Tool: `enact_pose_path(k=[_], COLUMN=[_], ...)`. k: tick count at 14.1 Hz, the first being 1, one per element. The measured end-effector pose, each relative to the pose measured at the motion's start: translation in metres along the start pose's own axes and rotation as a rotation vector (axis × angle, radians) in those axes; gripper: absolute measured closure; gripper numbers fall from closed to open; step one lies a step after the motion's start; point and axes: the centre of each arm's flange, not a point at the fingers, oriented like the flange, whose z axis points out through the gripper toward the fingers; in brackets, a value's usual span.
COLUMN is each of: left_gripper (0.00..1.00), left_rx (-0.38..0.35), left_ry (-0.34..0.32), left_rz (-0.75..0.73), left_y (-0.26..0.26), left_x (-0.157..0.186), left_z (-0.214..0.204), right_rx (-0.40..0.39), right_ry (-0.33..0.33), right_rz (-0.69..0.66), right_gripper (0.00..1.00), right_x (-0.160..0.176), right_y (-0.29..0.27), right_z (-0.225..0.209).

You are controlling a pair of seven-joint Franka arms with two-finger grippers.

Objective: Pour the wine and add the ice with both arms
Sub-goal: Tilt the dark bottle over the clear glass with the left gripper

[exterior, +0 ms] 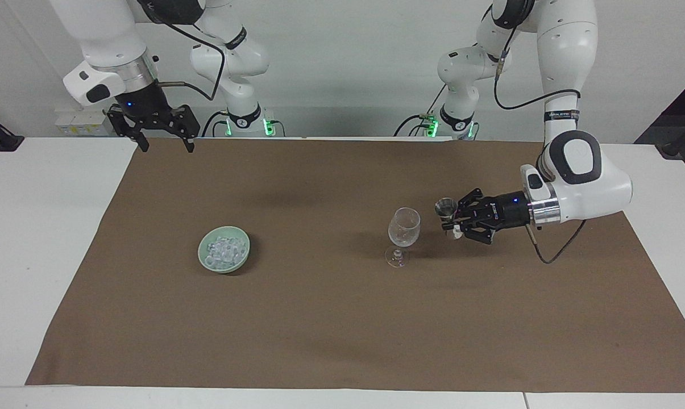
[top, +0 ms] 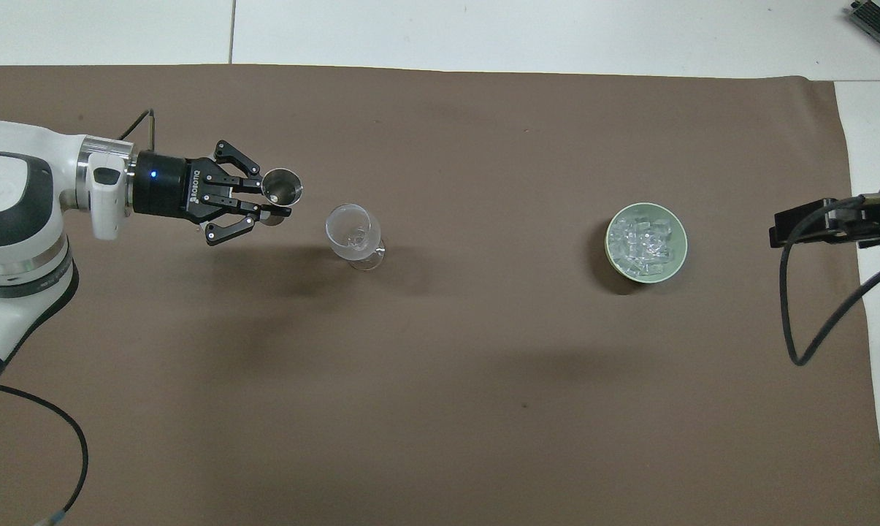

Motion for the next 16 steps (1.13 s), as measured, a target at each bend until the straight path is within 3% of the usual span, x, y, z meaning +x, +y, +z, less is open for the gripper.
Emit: enact_pose_path(k=[7, 16], left_gripper=[0.79, 0.79], left_rx=[-0.019, -0.059], left_ry=[-0.124, -0.146], left_rz=[0.020, -0.055], left_y=[0.004, 0.008], left_x=[0.019, 0.033], left_z=[-0.014, 0.016], right_rx=[0.000, 0.000], right_ry=[0.000, 0.000], right_rz=[0.000, 0.000], right_gripper=[0.00, 0.00], right_x=[0.000, 0.000], right_y=[0.000, 0.000], right_z=[0.000, 0.000])
